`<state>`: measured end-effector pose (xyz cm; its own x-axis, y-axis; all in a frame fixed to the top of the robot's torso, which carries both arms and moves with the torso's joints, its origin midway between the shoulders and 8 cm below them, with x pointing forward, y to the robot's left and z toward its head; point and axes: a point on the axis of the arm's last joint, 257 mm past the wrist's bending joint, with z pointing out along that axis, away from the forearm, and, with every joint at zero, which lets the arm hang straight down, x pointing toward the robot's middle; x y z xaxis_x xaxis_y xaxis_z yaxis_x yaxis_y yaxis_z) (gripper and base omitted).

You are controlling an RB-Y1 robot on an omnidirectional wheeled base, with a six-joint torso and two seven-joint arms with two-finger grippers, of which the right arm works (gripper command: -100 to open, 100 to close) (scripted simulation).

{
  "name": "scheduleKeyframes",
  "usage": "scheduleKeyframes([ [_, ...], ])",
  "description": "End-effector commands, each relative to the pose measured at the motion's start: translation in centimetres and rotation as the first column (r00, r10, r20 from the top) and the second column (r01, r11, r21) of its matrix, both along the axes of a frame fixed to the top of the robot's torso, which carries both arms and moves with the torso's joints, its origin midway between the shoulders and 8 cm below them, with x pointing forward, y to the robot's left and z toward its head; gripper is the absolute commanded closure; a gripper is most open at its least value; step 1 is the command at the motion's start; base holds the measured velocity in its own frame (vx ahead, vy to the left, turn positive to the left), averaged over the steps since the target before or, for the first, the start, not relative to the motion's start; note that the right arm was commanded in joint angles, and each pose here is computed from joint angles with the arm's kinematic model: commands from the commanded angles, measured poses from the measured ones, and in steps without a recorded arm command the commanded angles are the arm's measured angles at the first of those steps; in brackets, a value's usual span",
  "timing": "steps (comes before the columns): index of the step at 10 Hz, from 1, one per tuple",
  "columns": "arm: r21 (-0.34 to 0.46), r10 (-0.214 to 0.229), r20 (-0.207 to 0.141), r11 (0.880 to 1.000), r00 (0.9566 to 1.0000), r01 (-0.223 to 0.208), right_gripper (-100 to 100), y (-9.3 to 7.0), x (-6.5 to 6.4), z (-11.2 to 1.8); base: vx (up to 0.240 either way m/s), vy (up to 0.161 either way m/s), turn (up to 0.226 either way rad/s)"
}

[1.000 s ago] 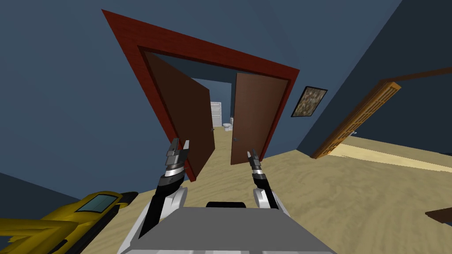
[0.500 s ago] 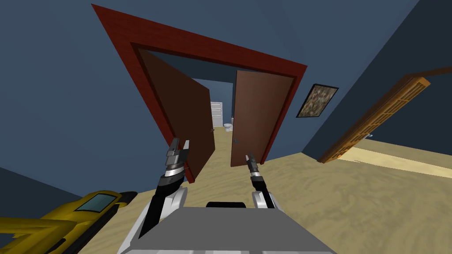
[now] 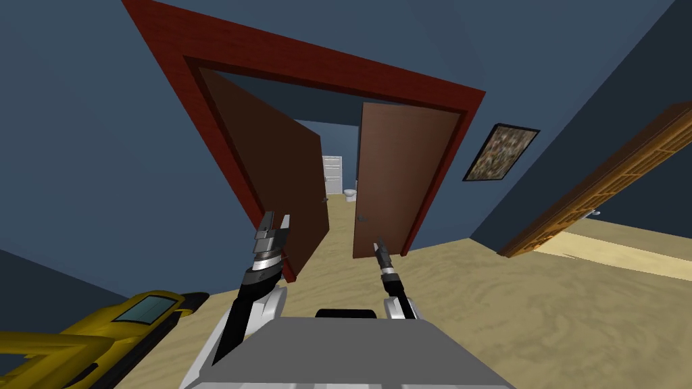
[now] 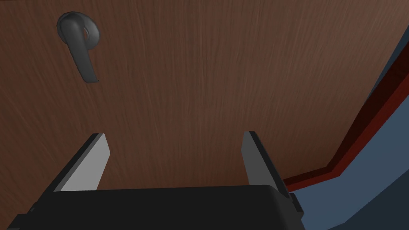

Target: Push the door open

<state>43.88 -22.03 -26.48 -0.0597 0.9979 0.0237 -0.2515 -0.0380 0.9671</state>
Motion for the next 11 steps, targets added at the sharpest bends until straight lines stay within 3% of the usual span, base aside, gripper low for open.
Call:
scheduleKeyframes([
  [1, -0.006, 0.005, -0.03, 1.0, 0.9995, -0.006, -100, 0.2, -0.1, -1.4, 0.081, -0.076, 0.048],
  [5, -0.018, 0.018, -0.098, 1.0, 0.995, -0.019, -100, 1.0, -0.5, -5.0, 0.086, -0.067, 0.05],
  [11, -0.03, 0.033, -0.18, 0.999, 0.9831, -0.039, -100, 1.9, -1.2, -9.2, 0.087, -0.06, 0.039],
])
